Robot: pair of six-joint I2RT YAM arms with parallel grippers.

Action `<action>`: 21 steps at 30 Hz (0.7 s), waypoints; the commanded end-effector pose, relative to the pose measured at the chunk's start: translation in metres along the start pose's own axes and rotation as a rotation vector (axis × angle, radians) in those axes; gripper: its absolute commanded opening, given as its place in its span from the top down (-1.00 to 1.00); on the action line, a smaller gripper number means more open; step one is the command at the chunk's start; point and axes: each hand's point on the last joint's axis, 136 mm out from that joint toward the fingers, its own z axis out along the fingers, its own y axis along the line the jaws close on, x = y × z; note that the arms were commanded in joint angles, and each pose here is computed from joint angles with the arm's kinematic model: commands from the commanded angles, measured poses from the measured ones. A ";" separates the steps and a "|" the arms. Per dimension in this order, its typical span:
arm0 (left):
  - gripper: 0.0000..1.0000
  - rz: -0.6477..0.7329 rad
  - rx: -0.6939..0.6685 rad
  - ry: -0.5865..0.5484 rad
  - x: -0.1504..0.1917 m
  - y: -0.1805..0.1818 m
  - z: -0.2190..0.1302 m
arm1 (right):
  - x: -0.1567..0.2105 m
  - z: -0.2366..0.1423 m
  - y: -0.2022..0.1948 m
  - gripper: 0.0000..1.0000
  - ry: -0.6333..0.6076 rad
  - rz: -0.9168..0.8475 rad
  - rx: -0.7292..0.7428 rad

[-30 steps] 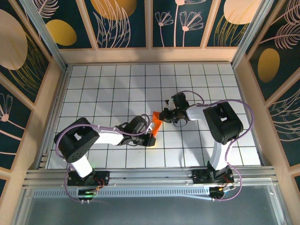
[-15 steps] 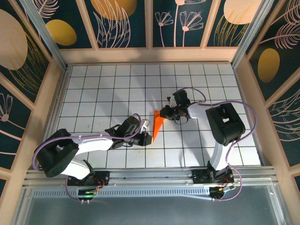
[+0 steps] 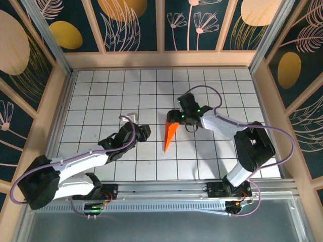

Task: Fold a paper plane with a square sheet of paper (fold left side to right side)
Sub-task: Fold the wing for the fifth time at the center of the table, then turn over the paper plane at the center of the table.

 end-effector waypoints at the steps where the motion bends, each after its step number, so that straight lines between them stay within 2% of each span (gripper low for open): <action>1: 0.01 -0.016 -0.146 -0.111 -0.013 0.035 -0.007 | 0.013 0.006 -0.015 -0.56 0.017 0.049 0.201; 5: -0.06 0.017 -0.176 -0.110 -0.012 0.043 -0.008 | 0.024 0.024 -0.008 -0.58 0.055 0.018 0.310; 10: -0.09 0.038 -0.202 -0.104 -0.009 0.049 -0.009 | 0.032 0.040 0.004 -0.53 0.072 -0.012 0.339; 18: -0.09 0.049 -0.205 -0.100 -0.008 0.050 -0.008 | 0.038 0.038 -0.005 -0.24 0.074 -0.003 0.377; 21: -0.09 0.051 -0.205 -0.097 -0.008 0.049 -0.007 | 0.038 0.036 -0.005 -0.01 0.075 0.001 0.371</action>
